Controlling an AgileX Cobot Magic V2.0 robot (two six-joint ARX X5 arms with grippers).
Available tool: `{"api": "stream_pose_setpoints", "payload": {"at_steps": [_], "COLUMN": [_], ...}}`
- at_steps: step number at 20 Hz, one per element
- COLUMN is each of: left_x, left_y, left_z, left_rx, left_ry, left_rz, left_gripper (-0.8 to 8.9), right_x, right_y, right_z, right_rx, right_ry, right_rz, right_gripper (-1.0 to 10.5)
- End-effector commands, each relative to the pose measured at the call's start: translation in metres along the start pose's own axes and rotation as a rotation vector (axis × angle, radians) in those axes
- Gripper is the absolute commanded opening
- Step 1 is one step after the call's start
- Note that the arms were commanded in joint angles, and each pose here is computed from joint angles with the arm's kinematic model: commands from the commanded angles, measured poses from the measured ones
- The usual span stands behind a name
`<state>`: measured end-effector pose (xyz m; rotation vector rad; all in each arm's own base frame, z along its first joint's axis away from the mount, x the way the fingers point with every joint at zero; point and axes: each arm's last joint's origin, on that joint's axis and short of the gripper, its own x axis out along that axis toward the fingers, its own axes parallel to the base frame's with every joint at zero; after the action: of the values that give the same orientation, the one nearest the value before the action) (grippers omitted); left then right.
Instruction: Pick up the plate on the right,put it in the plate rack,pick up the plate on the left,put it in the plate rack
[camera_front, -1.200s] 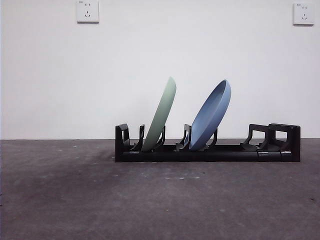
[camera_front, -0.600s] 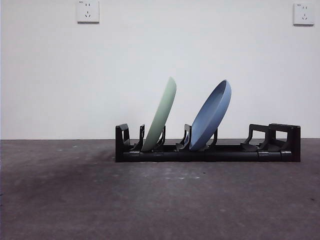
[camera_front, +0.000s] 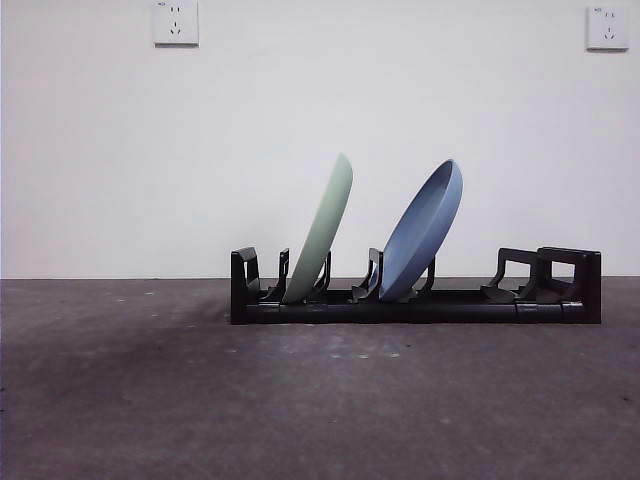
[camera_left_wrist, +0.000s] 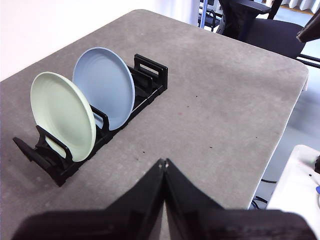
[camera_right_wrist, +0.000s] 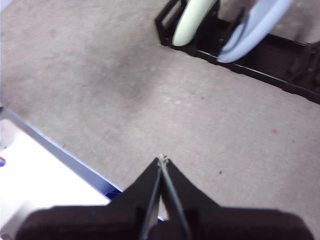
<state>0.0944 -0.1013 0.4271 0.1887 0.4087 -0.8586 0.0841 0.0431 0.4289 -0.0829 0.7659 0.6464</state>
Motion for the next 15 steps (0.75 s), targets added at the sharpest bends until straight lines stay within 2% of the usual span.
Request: {"api": "stream_pose_setpoints", "payload": {"at_steps": [1,11,13,15], "left_x": [0.0,0.004,0.004,0.003], "left_y": [0.0,0.0,0.001,0.004], "left_z": [0.0,-0.001,-0.001,0.002], "left_rx": [0.005,0.008,0.001,0.013], "left_ry": [-0.002,0.021,0.02,-0.005], "left_rz": [-0.001,0.01,0.041,0.129], "left_gripper": [-0.03,-0.03,-0.03,-0.03], "right_x": [0.002,0.025,0.033,0.042], "right_y": [0.0,-0.01,-0.013,-0.017], "right_z": [-0.003,0.01,0.014,0.018], "right_rx": [0.037,0.054,0.058,0.063], "right_ry": [0.03,0.112,0.141,0.173], "right_rz": [-0.003,-0.088,-0.12,-0.146], "right_gripper": [0.0,0.0,0.0,0.0]}}
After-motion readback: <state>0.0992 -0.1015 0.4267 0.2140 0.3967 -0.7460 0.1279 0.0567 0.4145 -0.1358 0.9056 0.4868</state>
